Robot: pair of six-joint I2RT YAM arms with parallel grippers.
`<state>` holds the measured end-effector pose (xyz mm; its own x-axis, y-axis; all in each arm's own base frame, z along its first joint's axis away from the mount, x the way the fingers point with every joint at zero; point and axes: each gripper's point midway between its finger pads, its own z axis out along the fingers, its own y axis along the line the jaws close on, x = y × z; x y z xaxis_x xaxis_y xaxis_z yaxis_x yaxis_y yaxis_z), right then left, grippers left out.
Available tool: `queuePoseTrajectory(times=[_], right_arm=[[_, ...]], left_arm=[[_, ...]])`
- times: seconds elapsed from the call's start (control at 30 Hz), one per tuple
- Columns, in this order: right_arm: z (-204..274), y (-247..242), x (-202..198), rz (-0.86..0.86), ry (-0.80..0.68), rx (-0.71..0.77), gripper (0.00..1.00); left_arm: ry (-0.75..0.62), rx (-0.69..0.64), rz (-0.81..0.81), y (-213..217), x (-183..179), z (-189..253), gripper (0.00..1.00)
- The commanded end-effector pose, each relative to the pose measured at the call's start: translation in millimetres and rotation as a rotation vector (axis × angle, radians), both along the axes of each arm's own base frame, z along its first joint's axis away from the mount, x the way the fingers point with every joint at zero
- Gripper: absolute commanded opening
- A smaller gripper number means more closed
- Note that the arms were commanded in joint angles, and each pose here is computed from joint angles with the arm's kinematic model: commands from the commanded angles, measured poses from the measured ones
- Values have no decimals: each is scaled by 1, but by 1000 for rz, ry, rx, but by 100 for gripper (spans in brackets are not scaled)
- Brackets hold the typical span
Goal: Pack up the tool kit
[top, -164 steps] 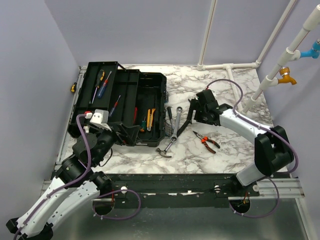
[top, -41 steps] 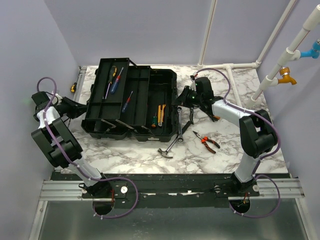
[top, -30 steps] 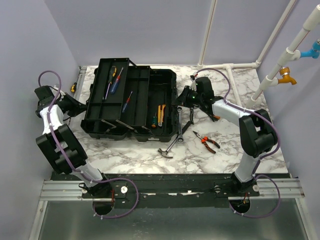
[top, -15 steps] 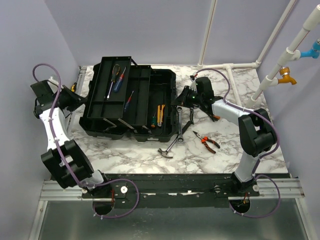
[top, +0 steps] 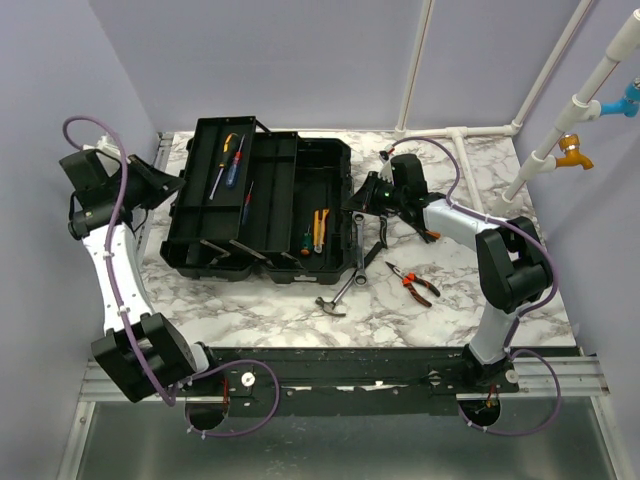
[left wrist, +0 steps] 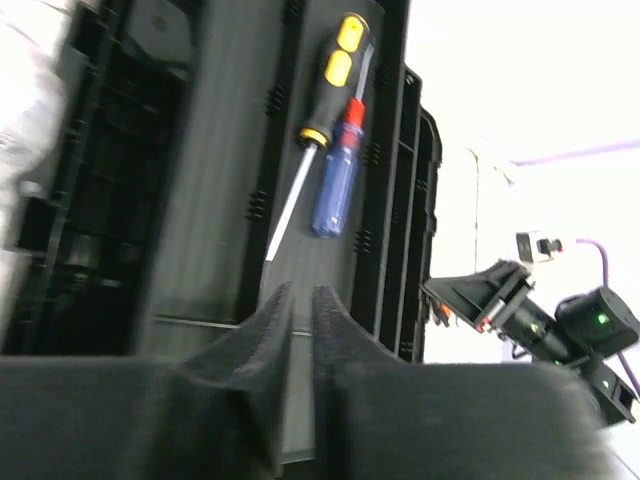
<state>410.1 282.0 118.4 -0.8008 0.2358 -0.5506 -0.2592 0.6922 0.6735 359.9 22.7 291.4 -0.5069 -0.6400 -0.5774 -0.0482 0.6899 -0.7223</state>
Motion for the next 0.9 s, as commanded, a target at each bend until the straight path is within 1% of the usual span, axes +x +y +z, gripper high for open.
queuePoseTrajectory(times=[0.0,0.03,0.07,0.17,0.23,0.33,0.43,0.47,0.63,0.77,0.87], right_arm=[[-22,13,-21,77,82,8,1],[-22,13,-21,78,83,9,1],[-22,13,-21,78,82,9,1],[-22,12,-20,75,81,8,1],[-22,12,-20,75,80,6,1],[-22,12,-20,73,79,4,1],[-23,12,-20,73,80,2,1],[-23,12,-21,75,81,3,1],[-24,12,-21,75,81,1,1],[-24,13,-20,77,83,7,1],[-26,14,-20,82,88,14,1]], left_arm=[[-49,6,130,37,-1,23,24],[-40,0,151,43,0,23,29],[-26,-8,178,51,2,21,32],[19,-23,246,69,9,6,31],[55,-59,243,73,20,-11,27],[103,-142,208,76,38,-39,11],[127,-209,191,78,51,-59,1],[134,-216,194,80,54,-64,0],[186,-245,265,102,59,-93,0],[283,-201,346,118,53,-126,0],[345,-193,374,123,50,-152,0]])
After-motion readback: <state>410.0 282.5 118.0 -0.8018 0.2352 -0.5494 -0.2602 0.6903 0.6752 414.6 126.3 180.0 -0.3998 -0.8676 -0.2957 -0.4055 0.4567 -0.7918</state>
